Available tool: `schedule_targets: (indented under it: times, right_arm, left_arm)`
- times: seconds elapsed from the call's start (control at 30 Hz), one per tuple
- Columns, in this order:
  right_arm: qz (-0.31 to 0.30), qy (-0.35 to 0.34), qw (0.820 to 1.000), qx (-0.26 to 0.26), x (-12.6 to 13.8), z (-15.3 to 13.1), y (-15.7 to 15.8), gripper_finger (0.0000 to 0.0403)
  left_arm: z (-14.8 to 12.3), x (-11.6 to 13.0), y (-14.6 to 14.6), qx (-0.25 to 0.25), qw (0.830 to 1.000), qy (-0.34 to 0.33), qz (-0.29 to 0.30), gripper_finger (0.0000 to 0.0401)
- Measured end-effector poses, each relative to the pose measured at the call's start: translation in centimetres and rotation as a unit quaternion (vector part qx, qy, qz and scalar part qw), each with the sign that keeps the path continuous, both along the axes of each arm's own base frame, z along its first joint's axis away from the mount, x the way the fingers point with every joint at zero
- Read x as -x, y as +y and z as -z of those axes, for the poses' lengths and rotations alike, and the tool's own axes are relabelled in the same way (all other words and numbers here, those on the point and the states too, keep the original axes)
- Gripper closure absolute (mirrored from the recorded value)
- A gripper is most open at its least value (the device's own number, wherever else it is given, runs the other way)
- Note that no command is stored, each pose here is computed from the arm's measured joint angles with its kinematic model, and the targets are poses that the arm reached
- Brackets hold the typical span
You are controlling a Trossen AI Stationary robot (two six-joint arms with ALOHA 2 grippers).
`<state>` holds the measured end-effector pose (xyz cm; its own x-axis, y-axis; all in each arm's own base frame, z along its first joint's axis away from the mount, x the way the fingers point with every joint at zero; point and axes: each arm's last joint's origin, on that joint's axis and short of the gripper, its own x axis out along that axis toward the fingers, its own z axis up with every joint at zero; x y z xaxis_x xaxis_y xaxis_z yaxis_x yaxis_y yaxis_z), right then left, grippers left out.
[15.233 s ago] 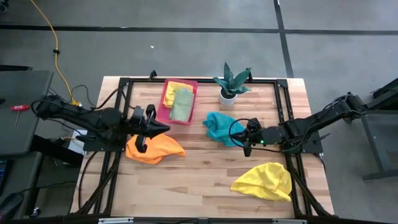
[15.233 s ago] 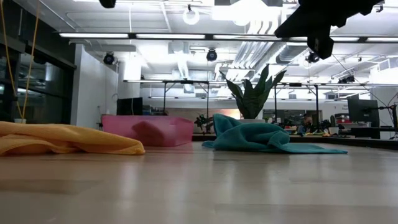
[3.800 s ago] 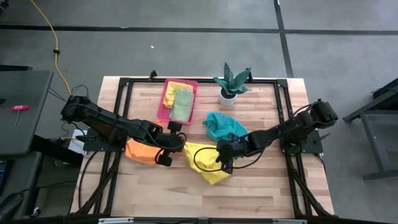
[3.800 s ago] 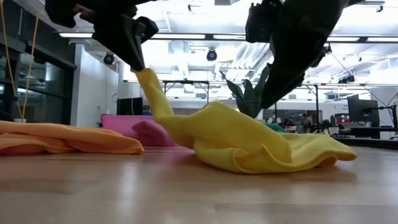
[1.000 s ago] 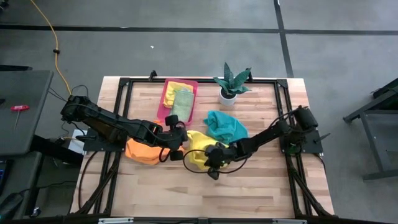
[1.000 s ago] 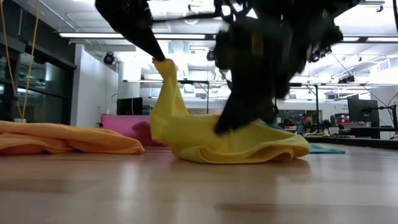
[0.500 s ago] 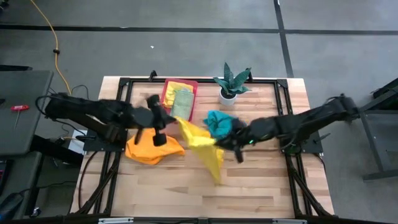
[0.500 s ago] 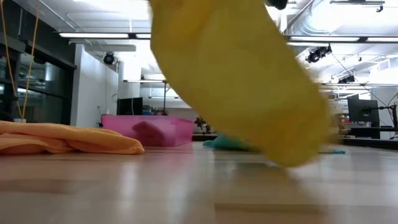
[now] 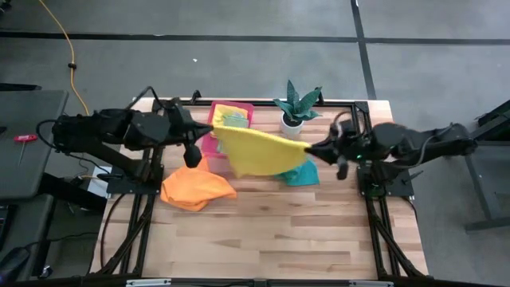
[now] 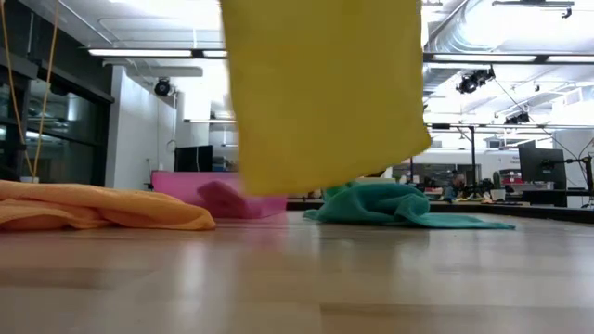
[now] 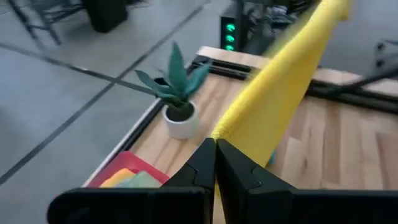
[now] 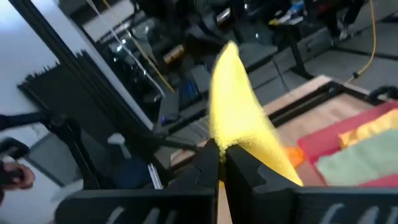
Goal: Fold microfiber towels
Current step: Fold the yellow microfiber cloth
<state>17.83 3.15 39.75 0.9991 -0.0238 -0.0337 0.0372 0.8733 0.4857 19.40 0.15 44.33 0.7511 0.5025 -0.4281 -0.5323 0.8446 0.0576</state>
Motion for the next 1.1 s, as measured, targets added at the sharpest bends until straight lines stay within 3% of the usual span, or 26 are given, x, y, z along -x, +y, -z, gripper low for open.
schedule_targets:
  times: [0.23, 0.5, 0.7, 0.87, 1.0, 1.1]
  right_arm:
    - [-0.024, 0.067, 0.997, -0.005, 0.7, 0.1, 0.4, 0.0403]
    - [-0.088, 0.204, 0.974, -0.046, -2.0, 3.8, 4.5, 0.0403]
    - [-0.122, 0.309, 0.940, -0.074, -4.6, 8.2, 9.9, 0.0403]
    - [-0.131, 0.409, 0.897, -0.103, -6.1, 13.4, 14.9, 0.0403]
    - [-0.153, 0.445, 0.870, -0.146, -7.3, 17.2, 18.4, 0.0403]
    - [-0.184, 0.450, 0.854, -0.186, -8.0, 19.3, 20.7, 0.0403]
  left_arm:
    - [0.9, 0.0, -0.6, 0.025, 0.999, 0.040, 0.022, 0.0401]
    - [6.1, -2.0, -3.5, 0.112, 0.983, 0.139, 0.052, 0.0401]
    - [12.1, -3.9, -8.2, 0.228, 0.947, 0.215, 0.077, 0.0401]
    - [17.3, -5.5, -13.3, 0.313, 0.912, 0.238, 0.119, 0.0401]
    - [20.6, -6.7, -16.4, 0.368, 0.880, 0.257, 0.153, 0.0401]
    - [21.5, -7.0, -17.0, 0.399, 0.864, 0.261, 0.165, 0.0401]
